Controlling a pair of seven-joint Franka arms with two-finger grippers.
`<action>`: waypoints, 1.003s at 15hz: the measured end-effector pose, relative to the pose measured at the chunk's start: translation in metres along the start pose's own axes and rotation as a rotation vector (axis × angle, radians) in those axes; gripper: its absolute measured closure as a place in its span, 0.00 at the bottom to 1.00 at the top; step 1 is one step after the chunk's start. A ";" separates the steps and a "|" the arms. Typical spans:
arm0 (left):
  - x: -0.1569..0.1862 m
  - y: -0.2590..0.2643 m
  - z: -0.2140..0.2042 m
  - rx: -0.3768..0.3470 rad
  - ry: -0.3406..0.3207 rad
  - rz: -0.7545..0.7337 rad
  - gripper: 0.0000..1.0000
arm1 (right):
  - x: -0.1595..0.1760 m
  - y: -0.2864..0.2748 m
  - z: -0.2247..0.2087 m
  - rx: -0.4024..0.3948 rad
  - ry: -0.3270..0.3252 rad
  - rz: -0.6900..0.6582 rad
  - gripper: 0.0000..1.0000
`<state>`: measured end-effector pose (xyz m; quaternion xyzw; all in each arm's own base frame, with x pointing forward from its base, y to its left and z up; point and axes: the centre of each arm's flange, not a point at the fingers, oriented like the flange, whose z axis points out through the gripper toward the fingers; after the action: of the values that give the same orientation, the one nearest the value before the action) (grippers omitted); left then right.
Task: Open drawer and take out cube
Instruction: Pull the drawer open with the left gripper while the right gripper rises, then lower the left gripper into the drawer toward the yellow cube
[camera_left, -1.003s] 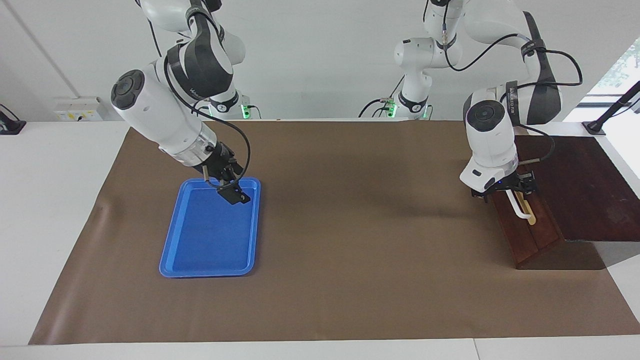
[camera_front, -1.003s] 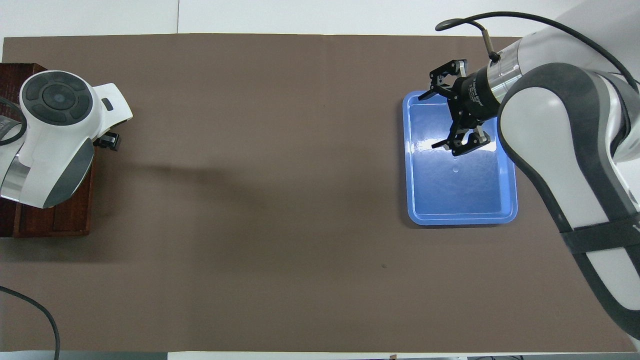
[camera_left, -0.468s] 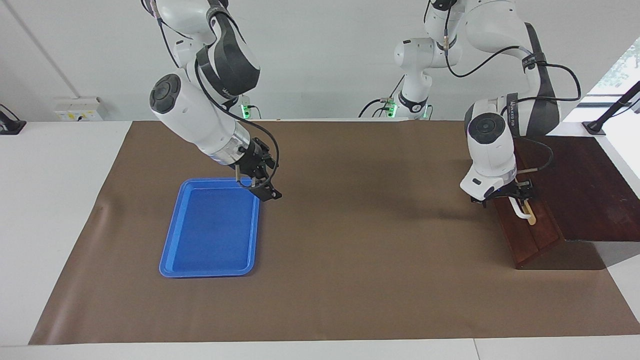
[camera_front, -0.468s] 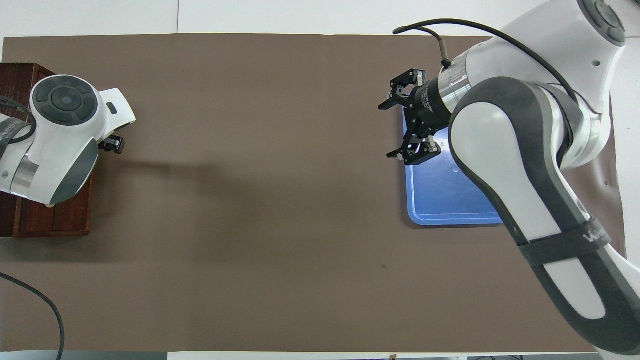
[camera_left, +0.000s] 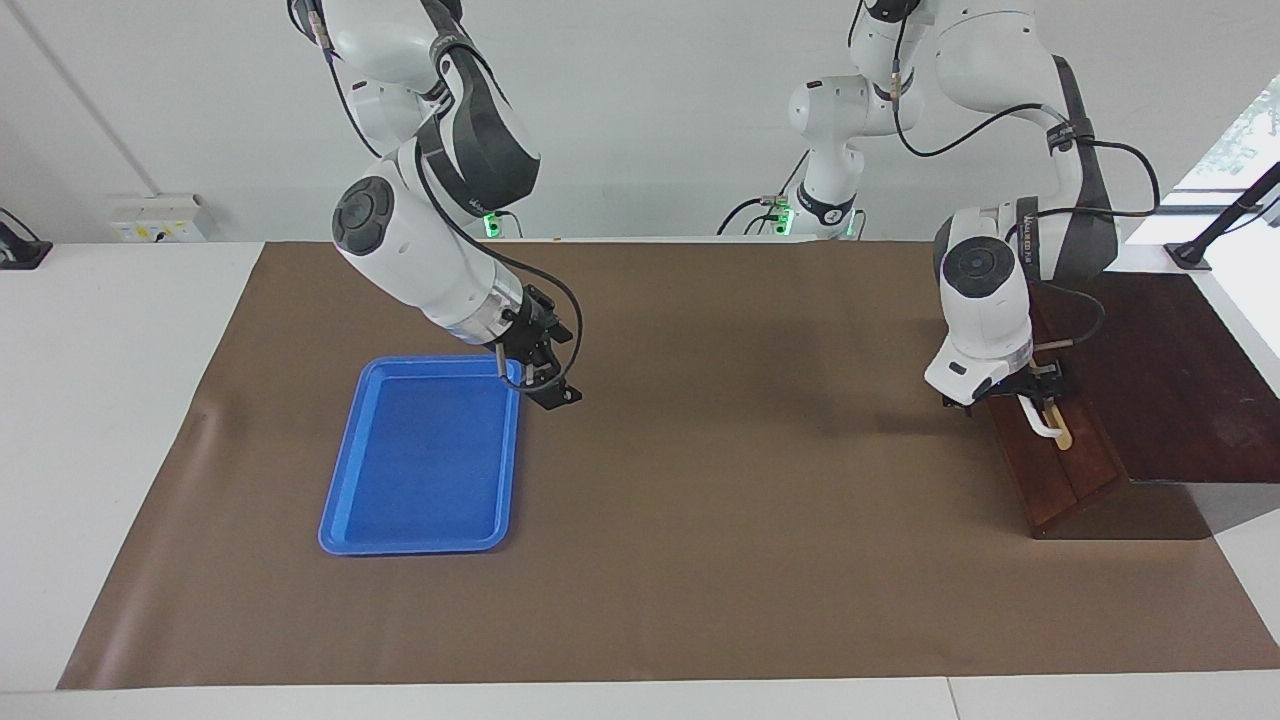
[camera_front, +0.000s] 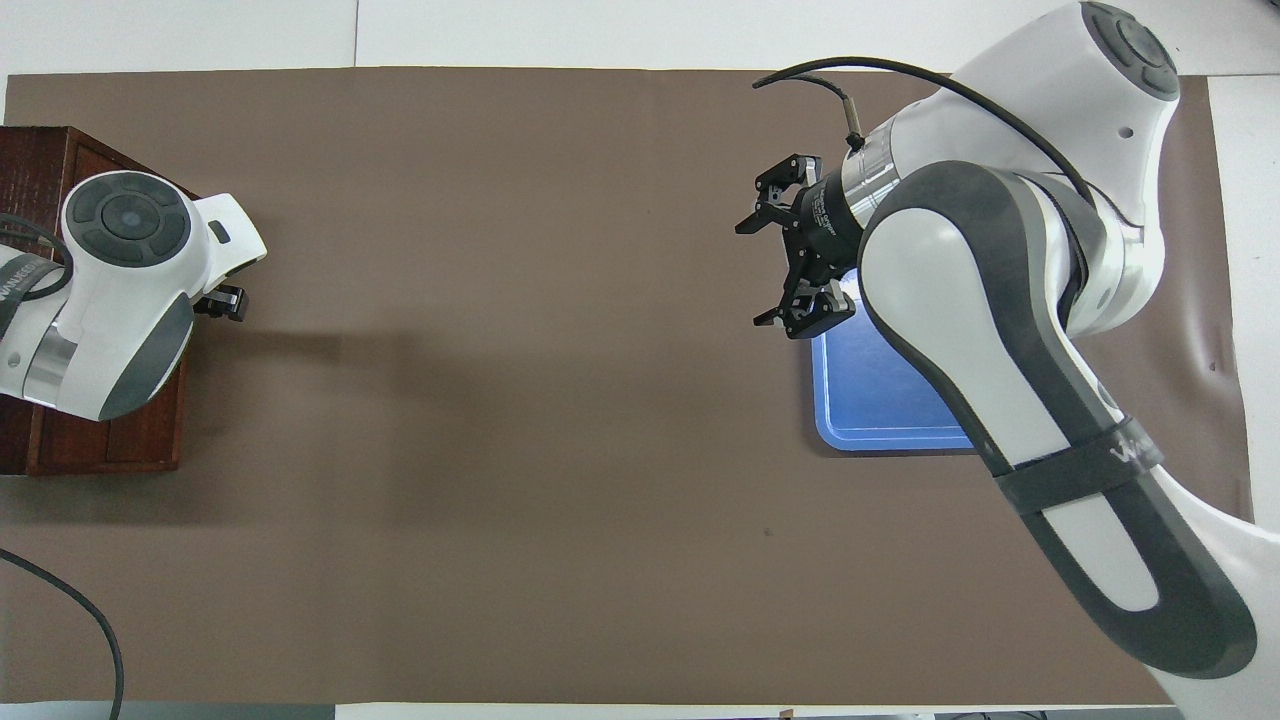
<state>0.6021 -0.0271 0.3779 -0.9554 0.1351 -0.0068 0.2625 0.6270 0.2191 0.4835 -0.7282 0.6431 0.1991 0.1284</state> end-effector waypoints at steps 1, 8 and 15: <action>0.001 0.001 0.000 -0.002 0.008 -0.013 0.00 | 0.000 0.000 0.001 -0.002 0.000 -0.003 0.03; 0.008 0.025 -0.014 -0.018 0.053 -0.139 0.00 | 0.003 0.000 0.003 -0.006 0.001 -0.004 0.03; 0.022 0.081 -0.064 -0.161 0.070 -0.154 0.00 | 0.003 0.002 0.010 -0.018 -0.036 -0.011 0.03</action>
<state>0.5972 -0.1319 0.3904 -0.9801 0.0704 -0.0496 0.1789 0.6244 0.2206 0.4729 -0.7293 0.6346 0.2174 0.1347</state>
